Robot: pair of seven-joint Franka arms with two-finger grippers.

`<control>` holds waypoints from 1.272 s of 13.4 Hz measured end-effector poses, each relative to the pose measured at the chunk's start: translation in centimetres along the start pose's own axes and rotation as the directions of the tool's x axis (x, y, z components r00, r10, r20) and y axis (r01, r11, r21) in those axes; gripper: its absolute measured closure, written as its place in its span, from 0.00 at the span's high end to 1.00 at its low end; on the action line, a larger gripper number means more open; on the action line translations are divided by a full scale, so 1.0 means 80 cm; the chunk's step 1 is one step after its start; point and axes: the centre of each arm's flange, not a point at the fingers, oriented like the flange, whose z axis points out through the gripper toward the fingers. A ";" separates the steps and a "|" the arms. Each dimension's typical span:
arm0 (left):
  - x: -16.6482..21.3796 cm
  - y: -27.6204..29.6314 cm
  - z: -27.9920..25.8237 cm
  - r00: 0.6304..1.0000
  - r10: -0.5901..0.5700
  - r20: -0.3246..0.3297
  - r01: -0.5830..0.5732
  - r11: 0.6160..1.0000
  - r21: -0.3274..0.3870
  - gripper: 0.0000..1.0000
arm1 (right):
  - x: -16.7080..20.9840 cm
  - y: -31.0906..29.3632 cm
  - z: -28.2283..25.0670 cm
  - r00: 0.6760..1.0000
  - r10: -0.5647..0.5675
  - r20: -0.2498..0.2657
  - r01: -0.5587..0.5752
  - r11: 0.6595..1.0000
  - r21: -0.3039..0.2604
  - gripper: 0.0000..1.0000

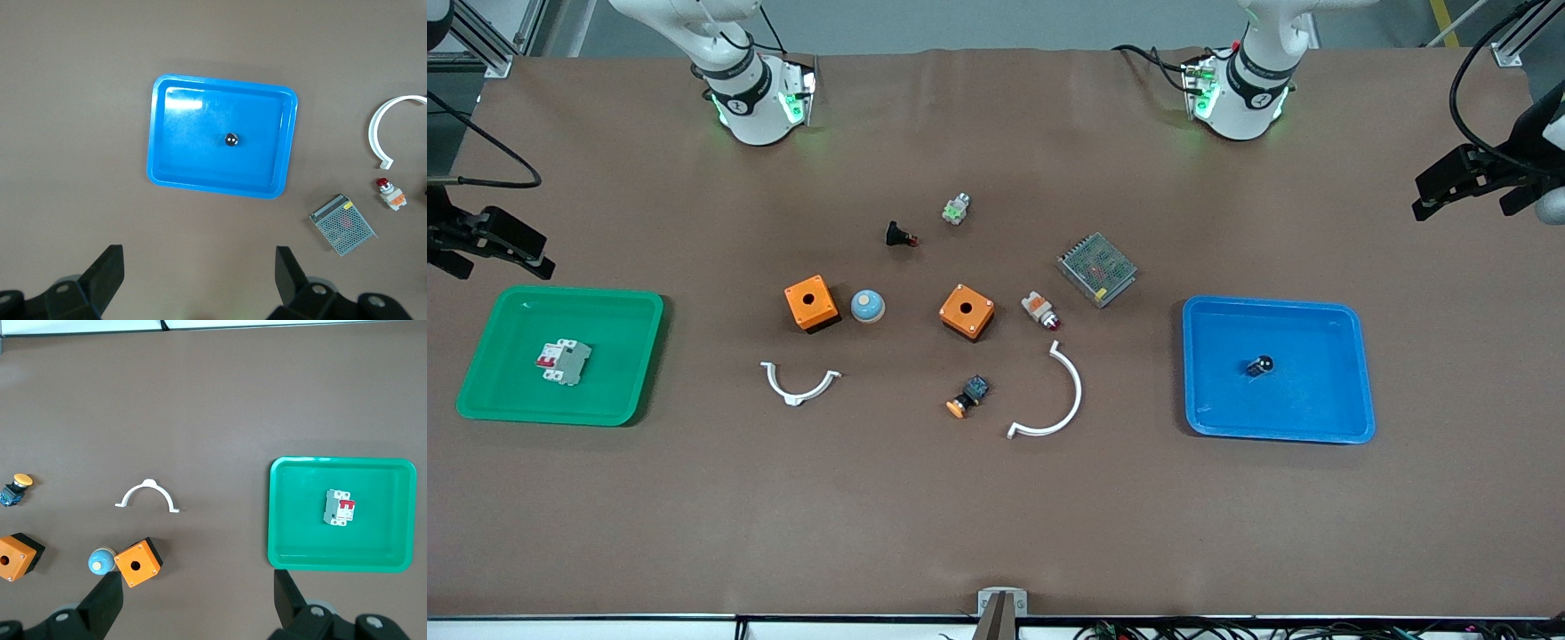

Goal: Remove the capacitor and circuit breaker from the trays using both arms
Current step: 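Move the left gripper over the blue tray while the right gripper reaches the green tray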

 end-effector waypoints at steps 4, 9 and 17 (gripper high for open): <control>0.001 -0.005 0.002 1.000 -0.007 0.004 0.007 1.000 0.000 1.00 | 0.000 0.000 0.000 1.000 0.000 -0.001 0.000 1.000 0.000 1.00; 0.046 -0.017 0.081 0.995 -0.025 0.099 0.025 1.000 0.002 1.00 | 0.001 0.012 -0.009 1.000 0.017 -0.019 -0.017 1.000 -0.002 1.00; 0.124 0.009 0.344 0.990 -0.062 0.128 0.064 0.998 -0.009 1.00 | 0.001 0.022 -0.009 0.999 0.029 -0.017 -0.029 1.000 -0.004 1.00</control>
